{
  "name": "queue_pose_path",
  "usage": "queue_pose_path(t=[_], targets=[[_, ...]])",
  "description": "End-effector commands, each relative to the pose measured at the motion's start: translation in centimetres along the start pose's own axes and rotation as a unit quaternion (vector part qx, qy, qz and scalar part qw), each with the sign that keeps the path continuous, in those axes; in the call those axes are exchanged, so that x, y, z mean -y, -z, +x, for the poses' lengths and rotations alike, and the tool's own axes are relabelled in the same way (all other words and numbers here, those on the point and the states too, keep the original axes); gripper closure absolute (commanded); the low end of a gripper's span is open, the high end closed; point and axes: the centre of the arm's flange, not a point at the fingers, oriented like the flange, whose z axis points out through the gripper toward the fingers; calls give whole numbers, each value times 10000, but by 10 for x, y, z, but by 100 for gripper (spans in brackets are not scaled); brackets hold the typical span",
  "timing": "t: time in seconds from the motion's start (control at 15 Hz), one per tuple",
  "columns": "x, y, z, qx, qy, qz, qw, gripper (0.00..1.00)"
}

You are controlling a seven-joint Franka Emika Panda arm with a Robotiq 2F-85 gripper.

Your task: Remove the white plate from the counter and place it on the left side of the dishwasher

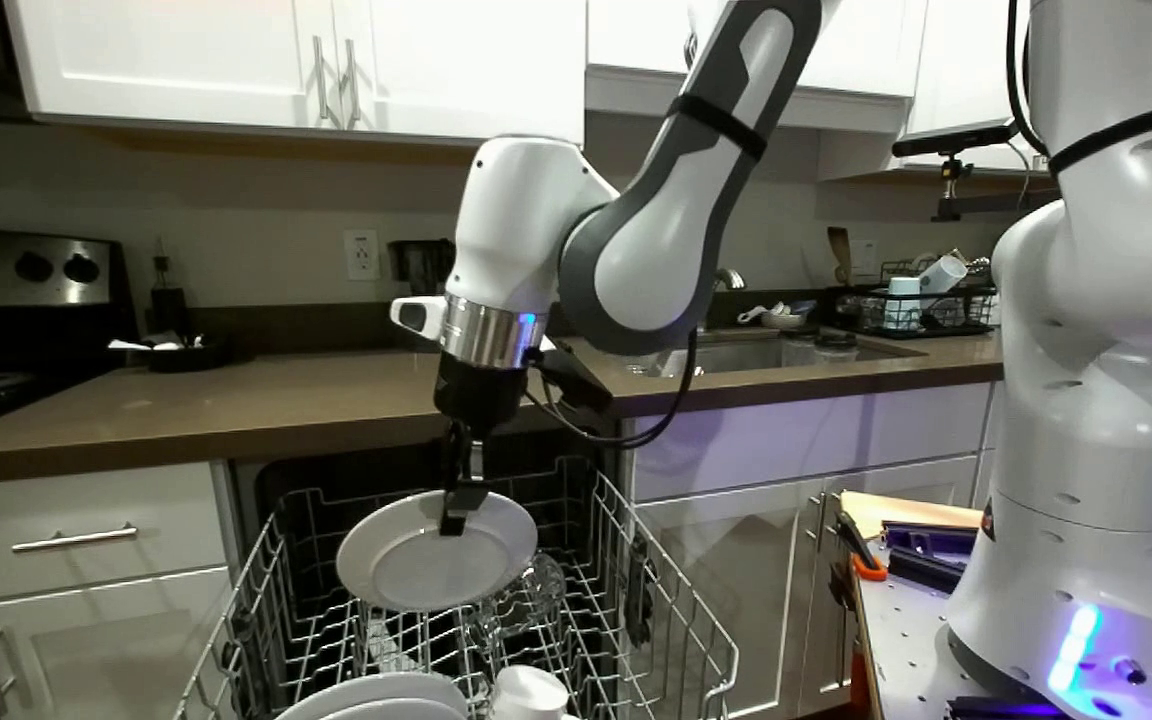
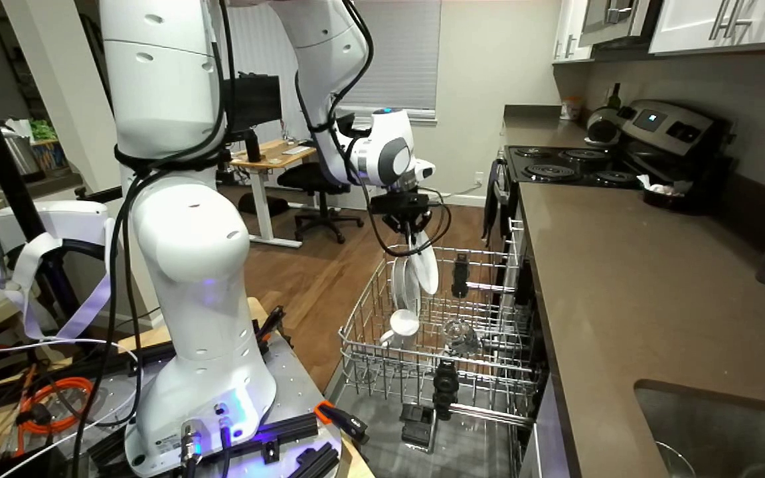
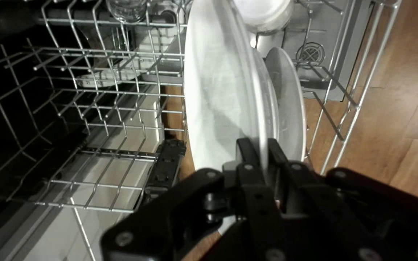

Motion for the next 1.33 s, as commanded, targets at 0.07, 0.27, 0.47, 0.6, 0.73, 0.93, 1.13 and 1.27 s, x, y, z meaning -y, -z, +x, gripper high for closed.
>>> queue_pose_path(t=[0.07, 0.27, 0.47, 0.6, 0.73, 0.93, 1.13, 1.27], targets=[[-46, 45, 31, 67, 397, -391, 9984, 94], [-67, 56, 44, 51, 387, -285, 9988, 94], [-74, 56, 52, 59, 332, -20, 9994, 94], [-78, 56, 55, 103, 288, 140, 9994, 94], [-80, 54, 56, 142, 278, 250, 9992, 94], [-83, 48, 58, 196, 213, 439, 9986, 94], [-84, 38, 57, 237, 137, 648, 9975, 94], [-82, 30, 56, 269, 112, 748, 9968, 94]])
